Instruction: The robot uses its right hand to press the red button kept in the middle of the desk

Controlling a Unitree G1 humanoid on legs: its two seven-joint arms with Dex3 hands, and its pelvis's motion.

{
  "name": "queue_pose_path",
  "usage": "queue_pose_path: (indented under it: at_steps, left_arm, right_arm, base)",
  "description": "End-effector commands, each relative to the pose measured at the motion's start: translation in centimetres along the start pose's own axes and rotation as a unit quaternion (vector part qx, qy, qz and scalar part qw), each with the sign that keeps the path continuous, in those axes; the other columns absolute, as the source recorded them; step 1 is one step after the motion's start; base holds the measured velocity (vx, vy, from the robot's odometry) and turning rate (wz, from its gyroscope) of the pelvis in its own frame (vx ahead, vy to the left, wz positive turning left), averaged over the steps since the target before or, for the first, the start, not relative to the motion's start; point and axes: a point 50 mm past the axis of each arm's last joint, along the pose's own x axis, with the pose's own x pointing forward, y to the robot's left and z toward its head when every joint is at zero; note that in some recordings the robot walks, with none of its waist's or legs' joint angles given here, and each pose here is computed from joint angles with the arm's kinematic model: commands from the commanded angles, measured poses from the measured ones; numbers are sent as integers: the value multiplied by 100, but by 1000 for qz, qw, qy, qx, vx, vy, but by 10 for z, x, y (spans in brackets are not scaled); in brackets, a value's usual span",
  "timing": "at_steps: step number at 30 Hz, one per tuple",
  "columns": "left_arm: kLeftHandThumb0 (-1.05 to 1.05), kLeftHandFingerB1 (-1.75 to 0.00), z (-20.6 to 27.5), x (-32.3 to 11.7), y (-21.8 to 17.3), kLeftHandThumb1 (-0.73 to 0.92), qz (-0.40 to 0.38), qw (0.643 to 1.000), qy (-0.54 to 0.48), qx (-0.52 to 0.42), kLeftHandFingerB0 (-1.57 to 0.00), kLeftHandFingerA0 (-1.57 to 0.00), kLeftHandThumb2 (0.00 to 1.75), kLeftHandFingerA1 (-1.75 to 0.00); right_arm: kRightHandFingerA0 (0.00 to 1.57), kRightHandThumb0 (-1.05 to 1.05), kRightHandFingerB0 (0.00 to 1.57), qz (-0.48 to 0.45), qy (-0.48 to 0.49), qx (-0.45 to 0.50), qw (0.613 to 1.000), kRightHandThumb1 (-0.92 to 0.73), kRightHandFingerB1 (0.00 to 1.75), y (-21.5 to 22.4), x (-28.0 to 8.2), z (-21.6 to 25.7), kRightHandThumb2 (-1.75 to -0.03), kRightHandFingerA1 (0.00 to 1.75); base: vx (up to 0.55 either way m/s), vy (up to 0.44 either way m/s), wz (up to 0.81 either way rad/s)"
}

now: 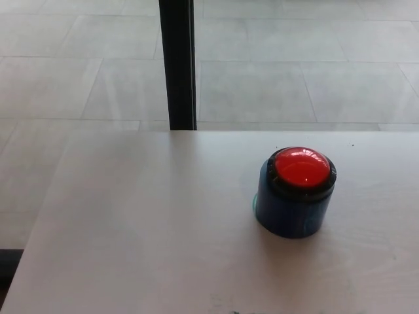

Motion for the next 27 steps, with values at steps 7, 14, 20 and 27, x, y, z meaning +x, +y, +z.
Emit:
queue_pose_path:
  at_steps: [7, 14, 20, 27]
  left_arm:
    - [-55, -73, 9, 4, 57, 86, 115, 977, 45, -173, -10, -43, 103, -101]
    - [-54, -73, 8, 4, 57, 85, 117, 978, 46, -168, -13, -41, 107, -98]
    - [-54, -69, 8, 4, 57, 85, 121, 976, 51, -172, -6, -43, 106, -100]
    - [-55, -76, 7, 4, 55, 86, 115, 978, 49, -169, -16, -46, 107, -102]
  right_arm:
    - [81, -71, 18, -216, -65, 467, 855, -68, 82, -70, 2, 97, -62, 167]
    - [42, -36, 29, -119, -203, 491, 839, -59, 57, -60, -15, 202, -77, 76]
    - [102, -25, 103, -93, -280, 449, 844, -14, 60, -30, -38, 277, -134, 74]
    - [92, -9, 84, -31, -366, 374, 851, -48, 85, 14, -71, 340, -111, 96]
  base:
    - [0, 0, 0]
    - [0, 0, 0]
    - [0, 0, 0]
    - [0, 0, 0]
